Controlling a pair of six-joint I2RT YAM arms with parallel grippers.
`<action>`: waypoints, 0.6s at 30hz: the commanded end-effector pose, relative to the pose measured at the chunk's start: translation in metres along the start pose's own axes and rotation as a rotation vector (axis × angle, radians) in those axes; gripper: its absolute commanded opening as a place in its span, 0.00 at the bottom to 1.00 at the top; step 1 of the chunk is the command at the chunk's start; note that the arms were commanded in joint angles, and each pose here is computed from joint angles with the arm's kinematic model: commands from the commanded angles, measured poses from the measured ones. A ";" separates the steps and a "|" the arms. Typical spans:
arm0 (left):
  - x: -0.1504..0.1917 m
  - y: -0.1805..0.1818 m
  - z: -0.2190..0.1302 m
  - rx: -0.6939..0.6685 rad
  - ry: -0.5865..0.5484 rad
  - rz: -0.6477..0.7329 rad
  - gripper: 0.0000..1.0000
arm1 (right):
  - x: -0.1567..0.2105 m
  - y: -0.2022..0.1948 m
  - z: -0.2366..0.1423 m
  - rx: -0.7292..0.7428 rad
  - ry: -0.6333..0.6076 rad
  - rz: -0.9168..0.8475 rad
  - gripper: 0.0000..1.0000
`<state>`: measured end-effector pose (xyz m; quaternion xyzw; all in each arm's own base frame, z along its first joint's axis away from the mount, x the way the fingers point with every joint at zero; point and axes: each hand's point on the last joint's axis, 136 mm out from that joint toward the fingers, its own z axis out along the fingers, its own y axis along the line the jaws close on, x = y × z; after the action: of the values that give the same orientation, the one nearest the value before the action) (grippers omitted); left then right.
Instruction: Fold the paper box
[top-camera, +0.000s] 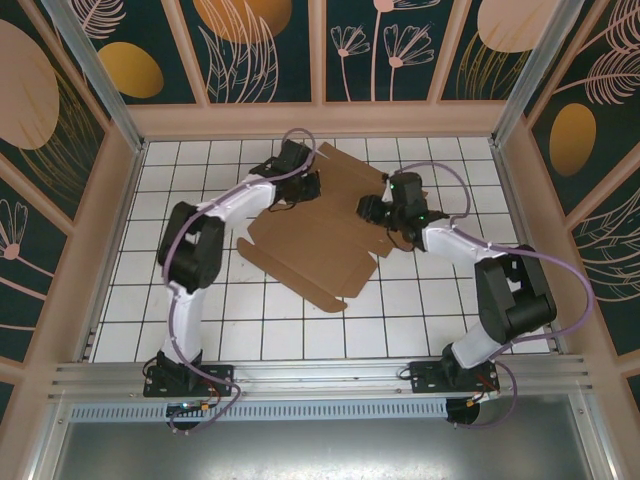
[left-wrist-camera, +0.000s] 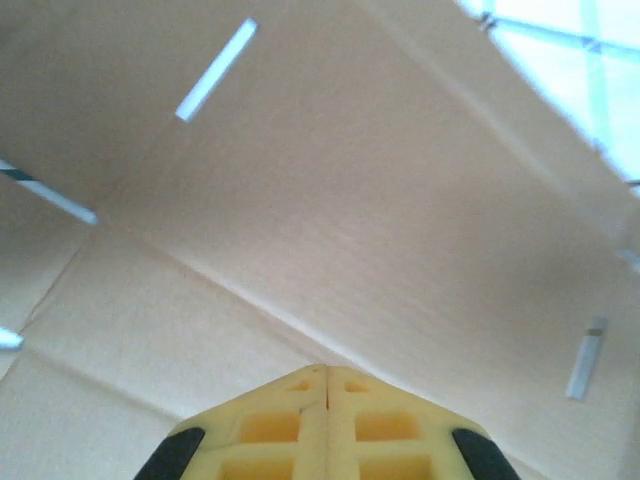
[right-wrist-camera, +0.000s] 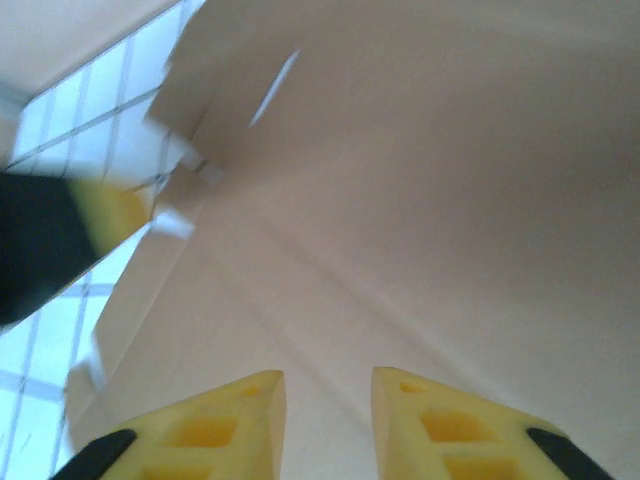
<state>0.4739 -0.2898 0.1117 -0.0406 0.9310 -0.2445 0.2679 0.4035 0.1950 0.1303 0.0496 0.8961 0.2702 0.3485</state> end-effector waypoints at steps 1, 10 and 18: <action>0.027 0.016 -0.010 0.022 0.016 -0.126 0.00 | -0.011 -0.050 0.009 0.269 0.005 -0.052 0.27; 0.096 0.076 -0.001 -0.133 0.155 -0.245 0.00 | 0.006 -0.119 0.034 0.518 0.093 -0.050 0.23; 0.080 0.121 0.009 -0.227 0.137 -0.318 0.00 | 0.078 -0.114 0.030 0.488 0.246 -0.055 0.24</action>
<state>0.4108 -0.2200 0.0224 -0.1744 0.9500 -0.2028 0.1612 0.4090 0.1241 0.0196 0.0898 0.9596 0.0418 0.2634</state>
